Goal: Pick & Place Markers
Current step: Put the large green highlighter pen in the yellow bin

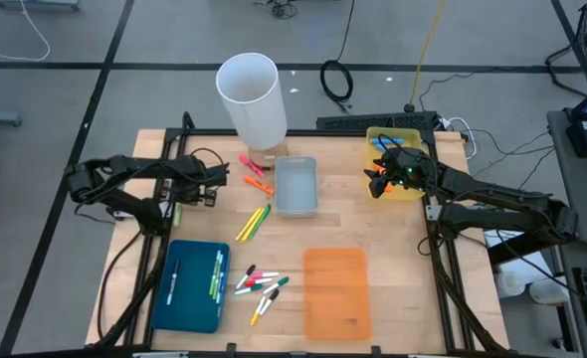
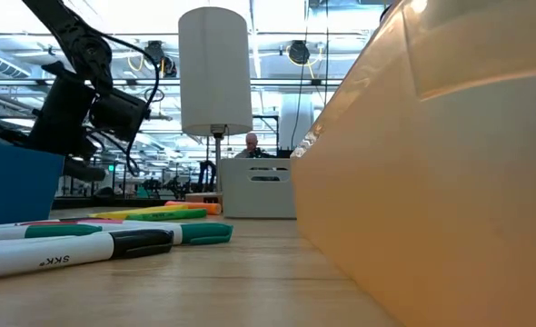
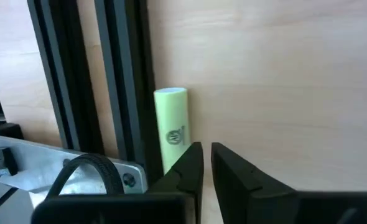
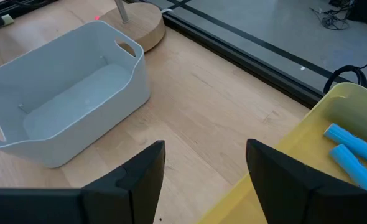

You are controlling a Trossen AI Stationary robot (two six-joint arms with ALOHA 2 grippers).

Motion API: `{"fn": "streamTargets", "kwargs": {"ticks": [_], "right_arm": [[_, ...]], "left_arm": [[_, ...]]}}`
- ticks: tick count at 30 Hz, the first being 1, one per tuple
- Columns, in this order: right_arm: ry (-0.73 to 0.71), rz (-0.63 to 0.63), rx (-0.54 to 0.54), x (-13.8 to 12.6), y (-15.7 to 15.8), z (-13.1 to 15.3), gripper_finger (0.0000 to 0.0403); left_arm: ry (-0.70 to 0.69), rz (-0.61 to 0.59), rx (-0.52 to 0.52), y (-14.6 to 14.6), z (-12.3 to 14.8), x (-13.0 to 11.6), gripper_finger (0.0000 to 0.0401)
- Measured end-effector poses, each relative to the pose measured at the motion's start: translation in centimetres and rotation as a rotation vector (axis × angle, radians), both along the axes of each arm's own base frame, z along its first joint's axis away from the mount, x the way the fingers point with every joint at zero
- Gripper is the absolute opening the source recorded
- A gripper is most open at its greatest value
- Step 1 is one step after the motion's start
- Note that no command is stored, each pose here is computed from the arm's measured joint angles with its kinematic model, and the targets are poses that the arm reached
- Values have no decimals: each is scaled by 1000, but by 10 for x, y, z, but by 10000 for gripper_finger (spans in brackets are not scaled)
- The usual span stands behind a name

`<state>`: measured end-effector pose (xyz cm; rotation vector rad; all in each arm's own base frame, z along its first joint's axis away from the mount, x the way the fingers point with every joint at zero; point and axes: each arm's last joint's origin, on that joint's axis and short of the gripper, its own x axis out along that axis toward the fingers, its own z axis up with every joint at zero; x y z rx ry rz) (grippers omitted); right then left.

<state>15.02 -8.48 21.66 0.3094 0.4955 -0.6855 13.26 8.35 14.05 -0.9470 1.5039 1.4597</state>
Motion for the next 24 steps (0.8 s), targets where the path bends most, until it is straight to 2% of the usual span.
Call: {"fn": "streamTargets", "kwargs": {"ticks": [5,9,15,20,24], "right_arm": [[0,0,0,0,0,0,212],[0,0,0,0,0,0,212],[2,1,-1,0,0,0,212],[2,2,-1,0,0,0,212],[2,2,-1,0,0,0,212]], "left_arm": [[-7,-16,9,2,10,7,37],[115,11,12,-2,17,-1,37],[122,27,34,-2,16,-1,37],[98,-26,-5,-6,16,3,37],[-34,-65,-64,-7,13,12,57]]}}
